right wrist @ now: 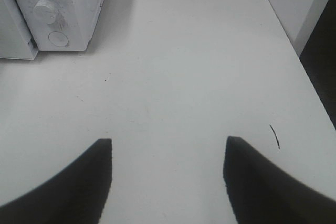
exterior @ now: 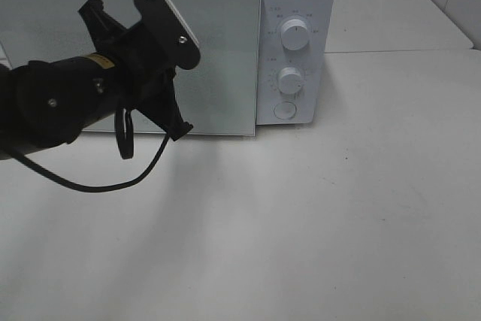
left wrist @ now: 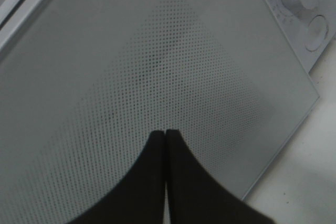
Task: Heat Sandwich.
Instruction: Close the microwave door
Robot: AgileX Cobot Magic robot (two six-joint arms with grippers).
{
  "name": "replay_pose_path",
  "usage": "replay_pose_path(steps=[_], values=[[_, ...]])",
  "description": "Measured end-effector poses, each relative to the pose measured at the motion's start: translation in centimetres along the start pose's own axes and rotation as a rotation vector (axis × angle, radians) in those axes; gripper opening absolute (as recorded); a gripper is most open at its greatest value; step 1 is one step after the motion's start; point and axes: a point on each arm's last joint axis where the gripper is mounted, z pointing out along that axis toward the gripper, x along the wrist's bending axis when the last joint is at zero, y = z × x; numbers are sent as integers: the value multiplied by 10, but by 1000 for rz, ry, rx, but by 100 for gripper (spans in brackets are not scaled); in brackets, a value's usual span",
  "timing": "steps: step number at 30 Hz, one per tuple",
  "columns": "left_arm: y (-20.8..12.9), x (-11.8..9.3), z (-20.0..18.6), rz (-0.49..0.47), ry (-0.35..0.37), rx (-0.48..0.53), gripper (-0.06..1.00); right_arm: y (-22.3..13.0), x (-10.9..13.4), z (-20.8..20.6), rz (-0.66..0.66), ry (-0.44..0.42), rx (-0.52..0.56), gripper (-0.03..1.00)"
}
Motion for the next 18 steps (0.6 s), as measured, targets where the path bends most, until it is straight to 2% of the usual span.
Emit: replay_pose_path(steps=[1,2,4,6,8,9,12,18], values=[[2,-2,2,35,4,12,0,0,0,0,0,0,0,61],[7,-6,6,123,11,46,0,0,0,0,0,0,0,61],[9,-7,8,156,16,59,0,0,0,0,0,0,0,61],[11,-9,13,232,36,97,0,0,0,0,0,0,0,61],[12,-11,21,323,88,151,0,0,0,0,0,0,0,61],[12,-11,21,323,88,151,0,0,0,0,0,0,0,61],[14,-8,33,414,169,207,0,0,0,0,0,0,0,61],[16,-19,43,494,173,232,0,0,0,0,0,0,0,61]])
